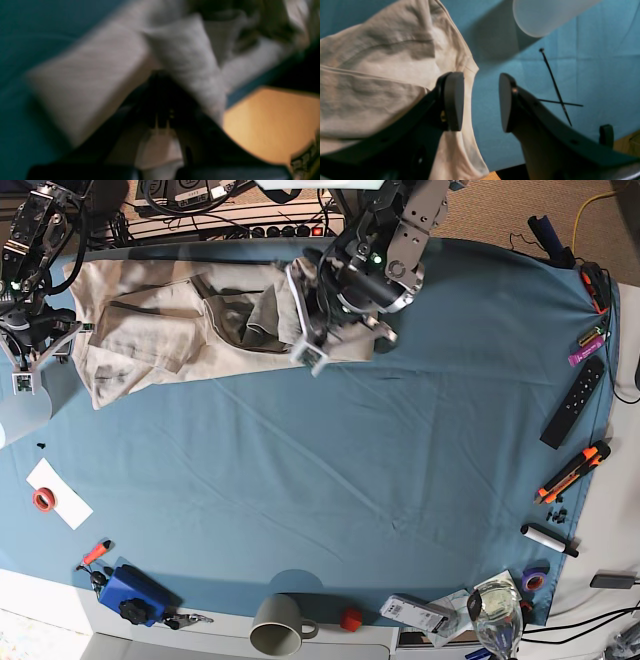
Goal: Fold the T-shirt properly
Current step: 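Lay the shirt end over the body and open the left gripper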
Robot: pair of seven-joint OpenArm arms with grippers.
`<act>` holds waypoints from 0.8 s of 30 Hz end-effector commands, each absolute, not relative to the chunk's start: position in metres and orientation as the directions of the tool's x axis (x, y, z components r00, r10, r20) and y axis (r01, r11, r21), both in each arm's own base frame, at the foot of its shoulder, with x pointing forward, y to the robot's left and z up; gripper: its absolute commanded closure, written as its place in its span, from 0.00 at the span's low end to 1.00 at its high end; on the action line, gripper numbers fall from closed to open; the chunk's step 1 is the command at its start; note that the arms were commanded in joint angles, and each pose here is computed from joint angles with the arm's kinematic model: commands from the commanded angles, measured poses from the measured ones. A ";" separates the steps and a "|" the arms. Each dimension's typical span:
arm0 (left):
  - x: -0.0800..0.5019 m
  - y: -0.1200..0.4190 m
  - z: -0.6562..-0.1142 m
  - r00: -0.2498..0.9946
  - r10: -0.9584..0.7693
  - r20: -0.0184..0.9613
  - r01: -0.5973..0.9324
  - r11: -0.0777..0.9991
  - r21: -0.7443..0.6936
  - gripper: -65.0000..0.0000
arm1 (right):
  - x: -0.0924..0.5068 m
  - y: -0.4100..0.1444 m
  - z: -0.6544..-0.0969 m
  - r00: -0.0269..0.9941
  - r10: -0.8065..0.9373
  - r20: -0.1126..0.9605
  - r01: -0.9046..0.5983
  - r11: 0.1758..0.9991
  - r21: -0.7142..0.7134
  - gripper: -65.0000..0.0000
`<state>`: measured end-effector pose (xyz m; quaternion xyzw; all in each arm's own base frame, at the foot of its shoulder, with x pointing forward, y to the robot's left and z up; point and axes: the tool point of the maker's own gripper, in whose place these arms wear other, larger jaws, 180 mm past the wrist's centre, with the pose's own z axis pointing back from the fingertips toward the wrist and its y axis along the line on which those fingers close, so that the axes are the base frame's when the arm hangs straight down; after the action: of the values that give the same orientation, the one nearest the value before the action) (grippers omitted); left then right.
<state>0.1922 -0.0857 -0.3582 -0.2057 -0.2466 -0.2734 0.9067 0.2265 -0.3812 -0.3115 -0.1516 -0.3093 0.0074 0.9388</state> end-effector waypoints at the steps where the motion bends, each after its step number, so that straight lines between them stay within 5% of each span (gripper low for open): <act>1: 0.191 -0.100 -0.349 0.711 -0.382 0.590 0.626 0.725 -0.286 1.00 | 0.235 -0.387 -0.296 0.781 0.133 0.611 0.085 0.945 -0.315 0.64; 6: 0.167 -0.136 -0.329 0.713 -0.340 0.614 0.676 0.566 -0.472 1.00 | 0.235 -0.387 -0.296 0.781 0.133 0.610 0.085 0.945 -0.315 0.64; 12: 0.148 -0.163 -0.315 0.641 -0.381 0.666 0.755 0.471 -0.456 1.00 | 0.235 -0.387 -0.296 0.781 0.133 0.610 0.085 0.945 -0.315 0.64; 24: 0.194 -0.128 -0.335 0.611 -0.420 0.671 0.673 0.723 -0.160 1.00 | 0.233 -0.388 -0.297 0.789 0.129 0.601 0.085 0.945 -0.315 0.64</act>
<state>0.1916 -0.1181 -0.3479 -0.1872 -0.2930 -0.3150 0.8831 0.2257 -0.3813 -0.3120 -0.1518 -0.3071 0.0069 0.9395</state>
